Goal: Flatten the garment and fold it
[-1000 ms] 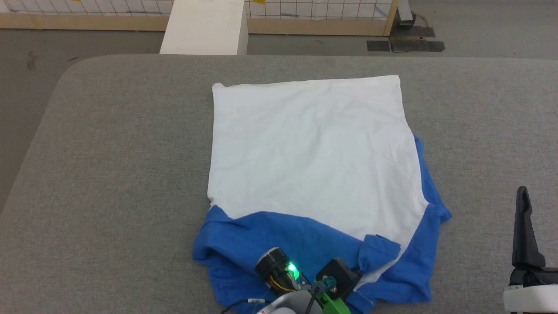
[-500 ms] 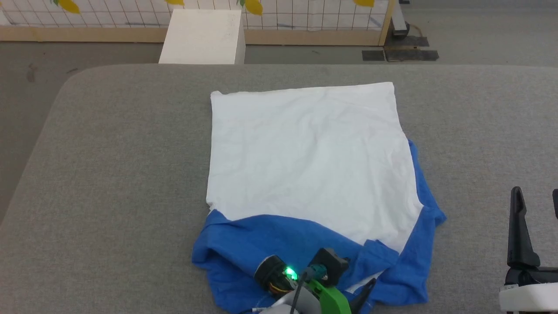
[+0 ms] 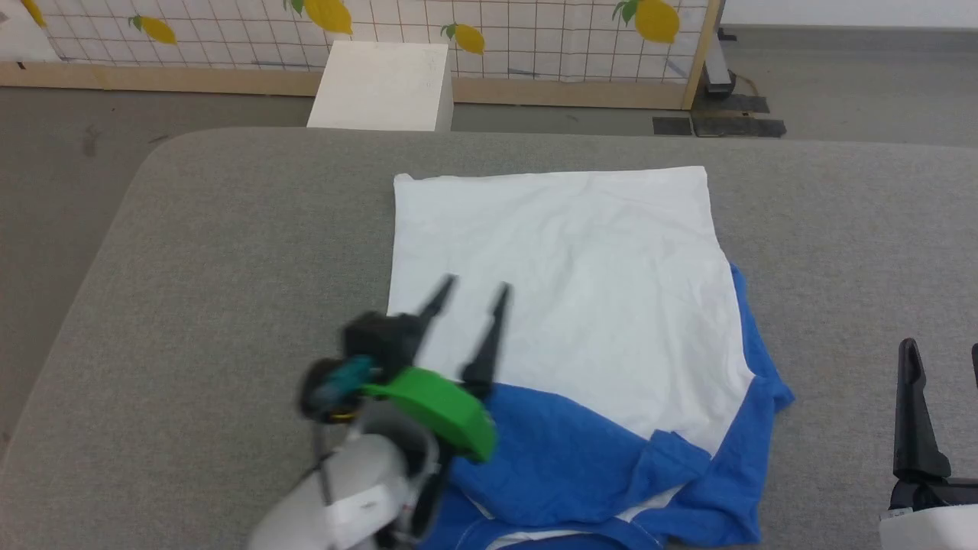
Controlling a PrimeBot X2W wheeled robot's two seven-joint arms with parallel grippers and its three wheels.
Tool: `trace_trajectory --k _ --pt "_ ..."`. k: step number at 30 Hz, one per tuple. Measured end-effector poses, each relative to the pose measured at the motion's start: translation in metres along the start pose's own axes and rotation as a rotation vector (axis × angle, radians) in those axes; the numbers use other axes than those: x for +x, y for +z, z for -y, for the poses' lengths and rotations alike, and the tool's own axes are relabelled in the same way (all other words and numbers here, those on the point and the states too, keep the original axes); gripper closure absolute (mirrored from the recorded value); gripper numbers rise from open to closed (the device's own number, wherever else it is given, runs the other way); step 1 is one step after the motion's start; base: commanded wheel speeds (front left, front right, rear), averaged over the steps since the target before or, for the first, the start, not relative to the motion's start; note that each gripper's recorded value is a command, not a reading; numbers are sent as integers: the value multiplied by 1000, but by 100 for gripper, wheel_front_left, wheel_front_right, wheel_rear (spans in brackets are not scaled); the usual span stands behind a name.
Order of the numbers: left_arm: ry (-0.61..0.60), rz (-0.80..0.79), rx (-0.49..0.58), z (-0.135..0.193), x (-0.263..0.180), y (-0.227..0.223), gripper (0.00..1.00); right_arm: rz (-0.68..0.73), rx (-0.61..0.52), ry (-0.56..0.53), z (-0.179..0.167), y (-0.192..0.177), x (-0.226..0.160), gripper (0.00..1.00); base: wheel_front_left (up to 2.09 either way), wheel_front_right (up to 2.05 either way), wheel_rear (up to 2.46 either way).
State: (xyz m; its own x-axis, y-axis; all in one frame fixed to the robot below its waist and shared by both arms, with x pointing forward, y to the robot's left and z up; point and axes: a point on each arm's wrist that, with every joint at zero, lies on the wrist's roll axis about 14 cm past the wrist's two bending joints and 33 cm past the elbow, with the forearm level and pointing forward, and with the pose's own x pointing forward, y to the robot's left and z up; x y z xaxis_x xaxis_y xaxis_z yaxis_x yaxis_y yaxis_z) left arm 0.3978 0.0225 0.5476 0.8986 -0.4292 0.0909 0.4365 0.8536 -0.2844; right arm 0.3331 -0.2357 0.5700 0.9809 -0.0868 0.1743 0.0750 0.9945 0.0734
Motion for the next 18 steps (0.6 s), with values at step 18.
trace_trajectory --k 18 --pt "488 133 175 -120 -130 40 0 -35 21 11 -3 -12 0 0 0 0 0"
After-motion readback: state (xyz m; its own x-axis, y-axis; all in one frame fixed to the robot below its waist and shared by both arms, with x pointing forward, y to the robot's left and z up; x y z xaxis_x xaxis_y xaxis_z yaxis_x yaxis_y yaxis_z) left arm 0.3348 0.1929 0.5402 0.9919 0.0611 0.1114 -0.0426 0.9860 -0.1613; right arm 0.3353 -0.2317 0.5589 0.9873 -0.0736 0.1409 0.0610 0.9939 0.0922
